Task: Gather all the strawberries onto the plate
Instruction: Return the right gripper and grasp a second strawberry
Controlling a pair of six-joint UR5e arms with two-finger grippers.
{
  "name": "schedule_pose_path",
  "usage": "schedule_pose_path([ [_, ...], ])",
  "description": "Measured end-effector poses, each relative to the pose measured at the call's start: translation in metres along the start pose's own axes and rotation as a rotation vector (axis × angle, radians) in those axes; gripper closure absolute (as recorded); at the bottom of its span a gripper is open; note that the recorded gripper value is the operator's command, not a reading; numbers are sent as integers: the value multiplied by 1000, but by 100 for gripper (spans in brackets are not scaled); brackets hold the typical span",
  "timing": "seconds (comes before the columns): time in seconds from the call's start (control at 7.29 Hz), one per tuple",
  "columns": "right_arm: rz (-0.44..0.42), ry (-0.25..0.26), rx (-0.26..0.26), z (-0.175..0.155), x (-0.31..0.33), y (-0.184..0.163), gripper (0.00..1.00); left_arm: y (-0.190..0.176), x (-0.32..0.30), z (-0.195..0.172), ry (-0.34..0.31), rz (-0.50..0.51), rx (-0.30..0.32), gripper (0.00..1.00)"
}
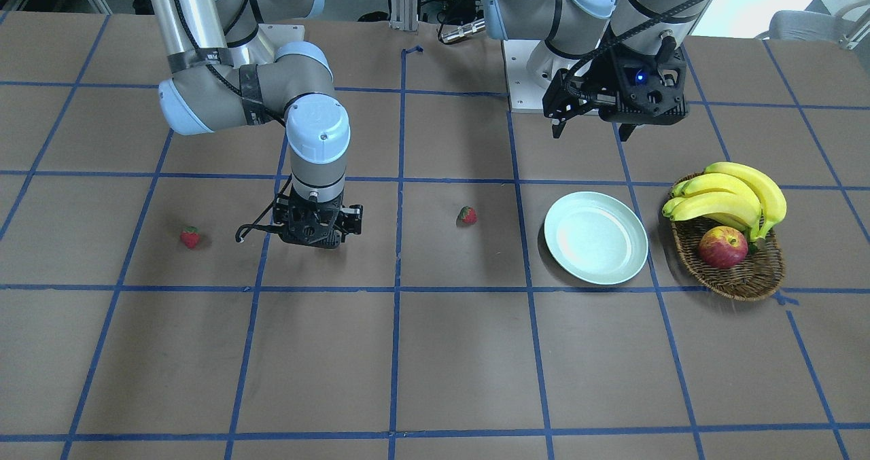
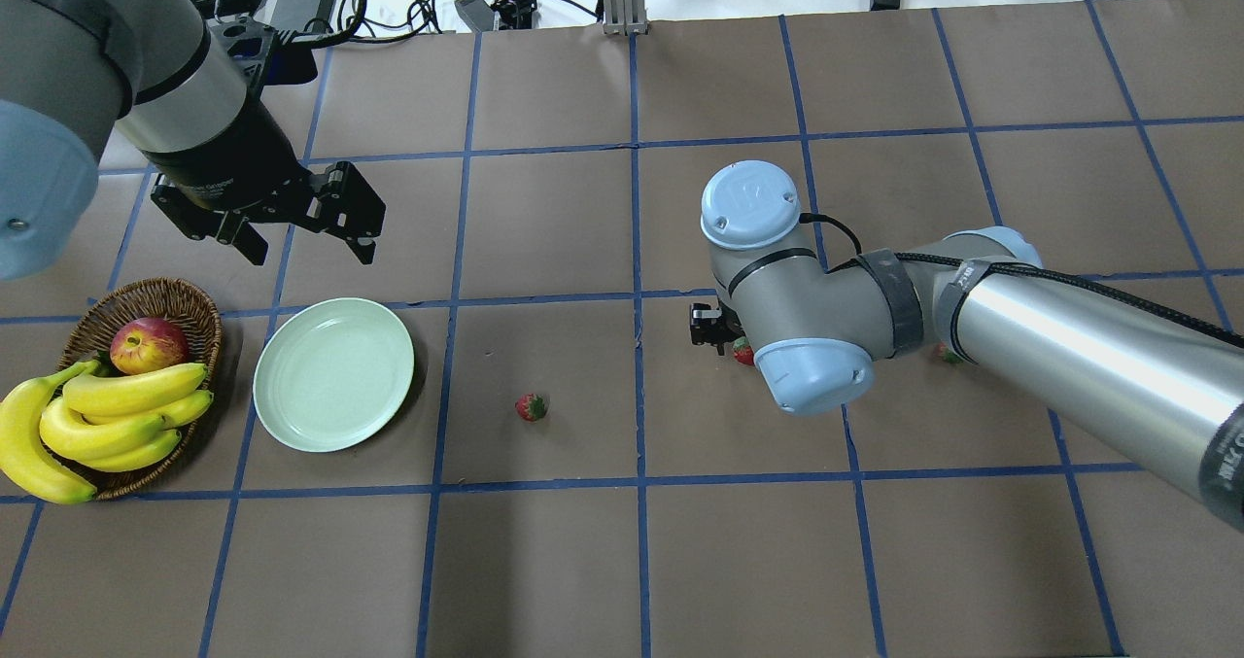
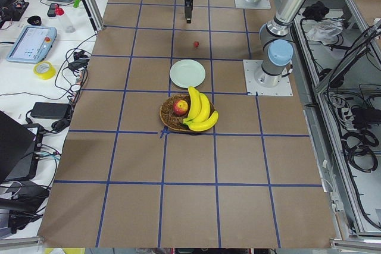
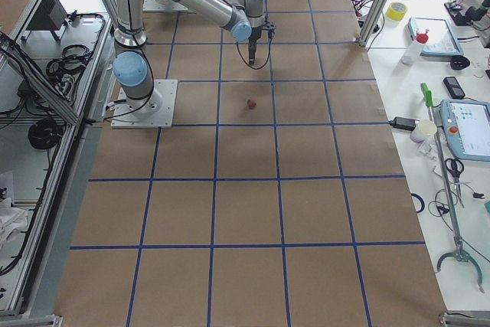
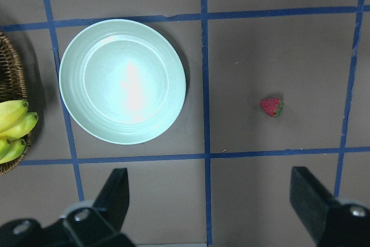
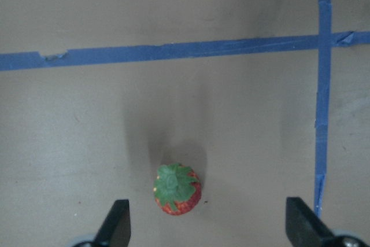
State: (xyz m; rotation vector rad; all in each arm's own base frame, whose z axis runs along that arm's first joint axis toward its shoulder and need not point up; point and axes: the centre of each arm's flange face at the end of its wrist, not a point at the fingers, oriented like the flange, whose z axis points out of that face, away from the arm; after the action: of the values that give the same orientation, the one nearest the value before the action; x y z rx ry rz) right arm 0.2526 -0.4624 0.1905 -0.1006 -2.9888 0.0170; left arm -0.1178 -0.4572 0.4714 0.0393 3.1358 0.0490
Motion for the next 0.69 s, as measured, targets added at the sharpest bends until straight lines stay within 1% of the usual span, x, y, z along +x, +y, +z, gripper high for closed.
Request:
schedule_pose_path([
  [0.14, 2, -3, 0, 7, -1, 0, 15, 0, 0, 0, 0, 0, 1, 0],
  [0.27, 2, -6, 2, 11, -2, -1, 19, 0, -1, -1, 0, 0, 1, 0],
  [0.41, 3, -8, 6, 13, -3, -1, 26, 0, 0, 0, 0, -1, 1, 0],
  [0.55, 4, -10, 10, 13, -3, -1, 30, 0, 0, 0, 0, 0, 0, 0],
  [0.69, 5, -13, 11, 14, -3, -1, 41, 0, 0, 0, 1, 0, 0, 0],
])
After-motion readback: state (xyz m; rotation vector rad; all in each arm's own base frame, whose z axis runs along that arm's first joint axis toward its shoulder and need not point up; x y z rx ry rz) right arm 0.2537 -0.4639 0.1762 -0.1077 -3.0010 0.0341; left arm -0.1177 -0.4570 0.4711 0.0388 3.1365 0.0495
